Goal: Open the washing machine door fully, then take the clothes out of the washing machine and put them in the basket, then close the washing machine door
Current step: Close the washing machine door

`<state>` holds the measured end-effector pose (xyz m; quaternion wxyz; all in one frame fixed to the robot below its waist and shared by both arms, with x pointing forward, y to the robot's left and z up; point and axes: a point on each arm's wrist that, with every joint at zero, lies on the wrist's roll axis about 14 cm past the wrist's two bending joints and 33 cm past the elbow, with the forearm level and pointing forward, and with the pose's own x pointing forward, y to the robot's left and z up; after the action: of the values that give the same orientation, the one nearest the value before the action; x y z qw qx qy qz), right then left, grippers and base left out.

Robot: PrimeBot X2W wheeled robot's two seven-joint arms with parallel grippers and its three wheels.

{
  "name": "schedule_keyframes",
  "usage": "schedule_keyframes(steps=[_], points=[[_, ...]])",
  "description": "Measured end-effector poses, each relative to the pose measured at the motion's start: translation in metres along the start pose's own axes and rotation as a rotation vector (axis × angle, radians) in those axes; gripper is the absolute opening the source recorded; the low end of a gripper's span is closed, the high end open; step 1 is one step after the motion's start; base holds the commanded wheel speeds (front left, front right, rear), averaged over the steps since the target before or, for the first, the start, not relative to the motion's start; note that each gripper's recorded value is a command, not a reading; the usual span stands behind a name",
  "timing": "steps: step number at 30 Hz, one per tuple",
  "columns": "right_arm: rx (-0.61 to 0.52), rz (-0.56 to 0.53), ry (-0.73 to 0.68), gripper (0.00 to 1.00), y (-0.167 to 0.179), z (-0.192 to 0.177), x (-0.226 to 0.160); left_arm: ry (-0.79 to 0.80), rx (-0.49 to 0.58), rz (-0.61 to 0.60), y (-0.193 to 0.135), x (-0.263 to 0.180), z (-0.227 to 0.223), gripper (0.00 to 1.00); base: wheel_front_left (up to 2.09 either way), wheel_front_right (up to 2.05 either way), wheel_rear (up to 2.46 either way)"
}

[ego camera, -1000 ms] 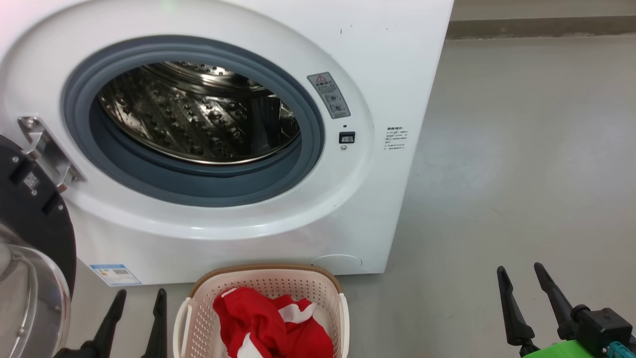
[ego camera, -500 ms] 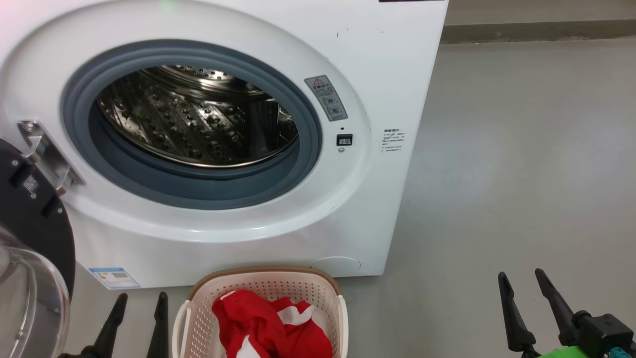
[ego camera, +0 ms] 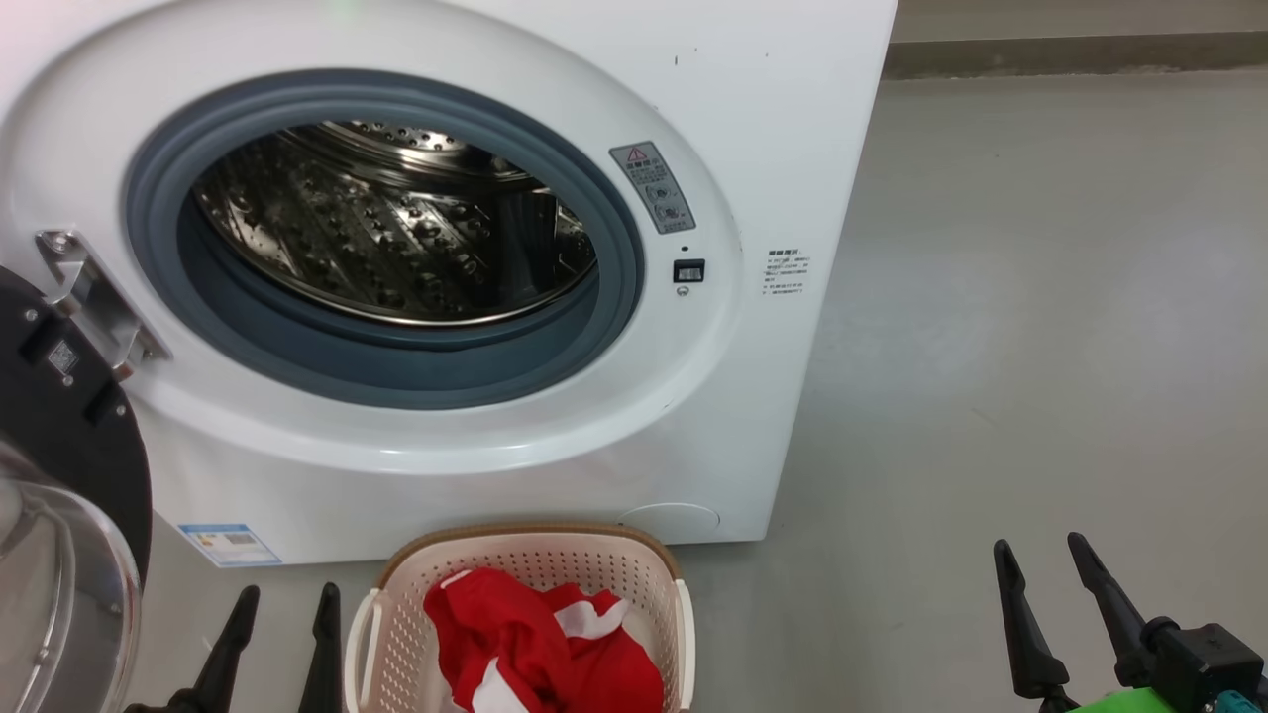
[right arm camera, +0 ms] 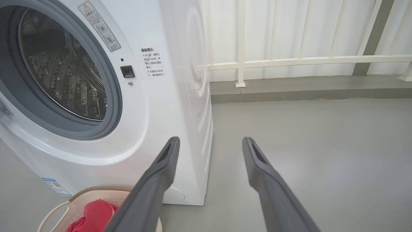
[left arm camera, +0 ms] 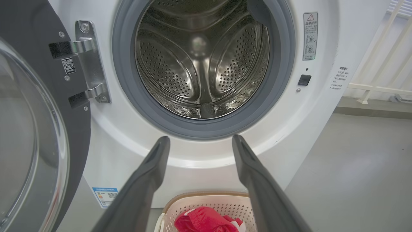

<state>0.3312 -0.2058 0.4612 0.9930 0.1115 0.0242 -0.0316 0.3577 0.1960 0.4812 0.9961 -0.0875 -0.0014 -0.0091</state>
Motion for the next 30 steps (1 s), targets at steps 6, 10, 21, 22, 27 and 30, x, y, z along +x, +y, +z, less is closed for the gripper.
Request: schedule_keyframes(steps=[6,10,21,22,27,30], points=[[0.0,0.0,0.006,1.0,0.0001,-0.0017,0.0011,0.008,0.0,0.004,0.0013,0.0001,-0.0025,1.0,-1.31,1.31,0.0],[-0.001,0.001,0.009,1.0,0.0002,-0.0027,0.0018,0.011,0.0,0.008,0.0026,-0.0001,-0.0035,1.0,-1.7,1.7,0.0],[-0.001,0.006,0.015,1.0,0.0018,-0.0045,0.0034,0.016,-0.002,0.018,0.0056,-0.0012,-0.0052,1.0,-0.98,0.98,0.0],[-0.001,0.006,0.015,1.0,0.0019,-0.0045,0.0035,0.017,-0.002,0.018,0.0057,-0.0013,-0.0052,1.0,-0.28,0.28,0.0],[-0.001,0.009,0.016,1.0,0.0028,-0.0048,0.0041,0.016,-0.002,0.02,0.0063,-0.0016,-0.0049,1.0,-0.03,0.03,0.0],[-0.001,0.012,0.017,1.0,0.0037,-0.0049,0.0047,0.014,-0.002,0.022,0.0069,-0.0017,-0.0043,1.0,0.0,0.0,0.0]])
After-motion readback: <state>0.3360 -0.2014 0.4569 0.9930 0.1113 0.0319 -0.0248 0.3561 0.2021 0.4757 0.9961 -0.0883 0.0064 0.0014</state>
